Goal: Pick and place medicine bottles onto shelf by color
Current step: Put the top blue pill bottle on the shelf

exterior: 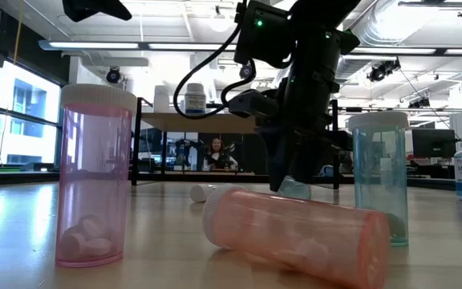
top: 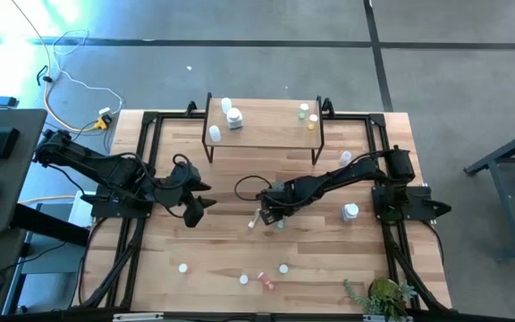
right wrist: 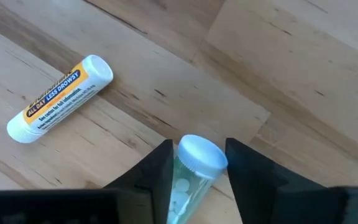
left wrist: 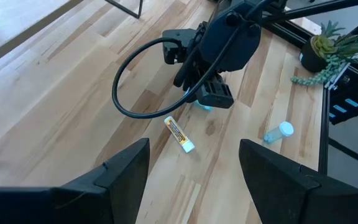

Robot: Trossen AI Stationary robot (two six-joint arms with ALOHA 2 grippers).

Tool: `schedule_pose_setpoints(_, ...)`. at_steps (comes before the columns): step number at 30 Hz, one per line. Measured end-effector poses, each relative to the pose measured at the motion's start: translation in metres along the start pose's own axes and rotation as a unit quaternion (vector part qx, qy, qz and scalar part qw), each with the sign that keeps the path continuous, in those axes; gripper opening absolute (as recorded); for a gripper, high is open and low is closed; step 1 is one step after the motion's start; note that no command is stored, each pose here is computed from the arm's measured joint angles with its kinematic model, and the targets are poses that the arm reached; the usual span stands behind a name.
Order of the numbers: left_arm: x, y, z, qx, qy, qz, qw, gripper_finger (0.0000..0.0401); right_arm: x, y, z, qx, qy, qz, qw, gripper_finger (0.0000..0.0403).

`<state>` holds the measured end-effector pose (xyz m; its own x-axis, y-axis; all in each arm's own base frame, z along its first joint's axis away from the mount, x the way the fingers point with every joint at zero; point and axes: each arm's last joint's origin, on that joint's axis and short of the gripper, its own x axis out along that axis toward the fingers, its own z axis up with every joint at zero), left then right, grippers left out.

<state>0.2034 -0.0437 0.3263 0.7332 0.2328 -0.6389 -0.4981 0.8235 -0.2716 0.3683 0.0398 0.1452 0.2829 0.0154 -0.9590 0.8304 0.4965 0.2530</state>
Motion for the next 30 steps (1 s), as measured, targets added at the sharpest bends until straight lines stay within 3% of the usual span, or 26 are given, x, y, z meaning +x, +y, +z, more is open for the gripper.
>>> schedule_pose_setpoints(10,0.000,0.002,-0.002,0.006,0.009,0.008,1.000,0.0239,0.000,-0.001,-0.001,-0.008,0.010,-0.002,1.000,0.0107)
schedule_pose_setpoints(19,0.000,0.002,-0.003,0.007,0.024,0.002,1.000,0.0239,-0.008,0.000,-0.003,-0.056,0.009,0.002,0.998,0.0102)
schedule_pose_setpoints(30,-0.001,0.014,0.006,0.000,0.009,0.017,1.000,0.0239,-0.065,0.006,0.000,-0.077,-0.133,0.039,0.987,0.0102)
